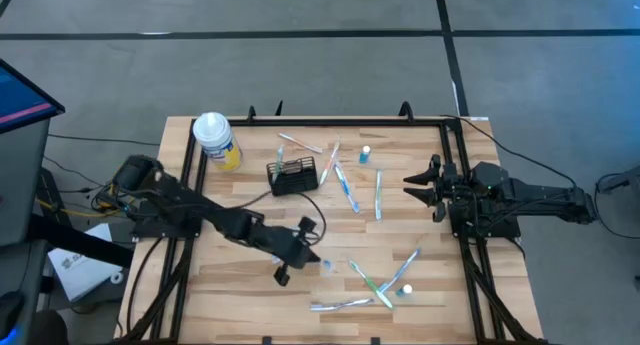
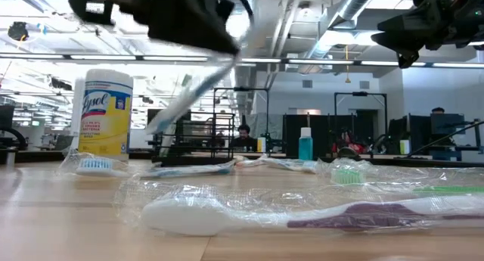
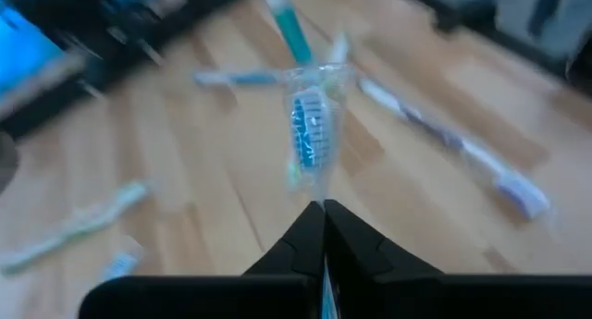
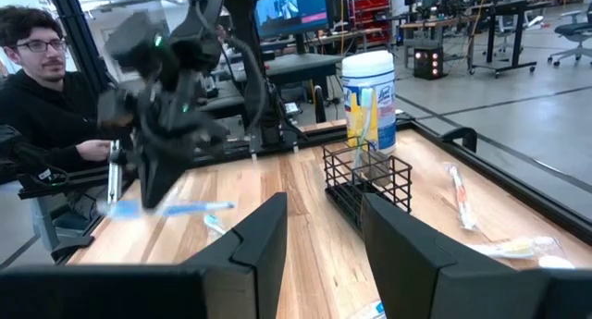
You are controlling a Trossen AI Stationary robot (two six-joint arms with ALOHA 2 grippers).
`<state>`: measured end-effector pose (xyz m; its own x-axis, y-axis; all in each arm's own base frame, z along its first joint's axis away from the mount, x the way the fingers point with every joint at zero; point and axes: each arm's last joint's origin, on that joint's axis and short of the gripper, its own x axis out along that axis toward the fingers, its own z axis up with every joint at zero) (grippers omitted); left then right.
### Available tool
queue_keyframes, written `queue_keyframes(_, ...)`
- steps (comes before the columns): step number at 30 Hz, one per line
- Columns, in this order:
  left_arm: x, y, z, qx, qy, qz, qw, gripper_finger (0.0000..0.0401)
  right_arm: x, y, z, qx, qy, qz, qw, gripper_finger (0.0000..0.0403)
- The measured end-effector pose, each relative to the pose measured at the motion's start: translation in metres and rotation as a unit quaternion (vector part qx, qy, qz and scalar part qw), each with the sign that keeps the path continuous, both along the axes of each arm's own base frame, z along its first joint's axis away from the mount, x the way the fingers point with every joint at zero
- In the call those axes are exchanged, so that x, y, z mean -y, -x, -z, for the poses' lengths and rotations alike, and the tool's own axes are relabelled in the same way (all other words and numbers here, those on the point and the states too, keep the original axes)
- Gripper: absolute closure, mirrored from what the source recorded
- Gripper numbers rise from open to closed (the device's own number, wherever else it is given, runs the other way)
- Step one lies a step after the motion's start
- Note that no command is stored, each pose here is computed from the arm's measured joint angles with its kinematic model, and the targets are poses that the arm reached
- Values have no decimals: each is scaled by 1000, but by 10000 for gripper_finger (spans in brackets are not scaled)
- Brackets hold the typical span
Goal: Pick & Place toothbrushing station
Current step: Put the blue toothbrush into the mesh organizer
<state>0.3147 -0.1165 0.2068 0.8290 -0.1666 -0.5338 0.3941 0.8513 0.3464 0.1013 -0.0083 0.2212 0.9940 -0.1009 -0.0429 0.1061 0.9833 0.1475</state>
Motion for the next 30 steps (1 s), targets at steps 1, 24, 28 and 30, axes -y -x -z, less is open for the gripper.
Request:
queue_keyframes(1,-2,5,-4,19,7,-3,1000,401,0,0,0,0,0,0,1000,272)
queue_keyframes(24,-44,86,-30,247,6,-207,947,401,0,0,0,2,0,0,1000,272)
queue_keyframes(28,-49,91,-32,282,4,-227,932,401,0,0,0,2,0,0,1000,272)
queue_keyframes(30,-51,93,-31,297,-1,-234,926,401,0,0,0,2,0,0,1000,272)
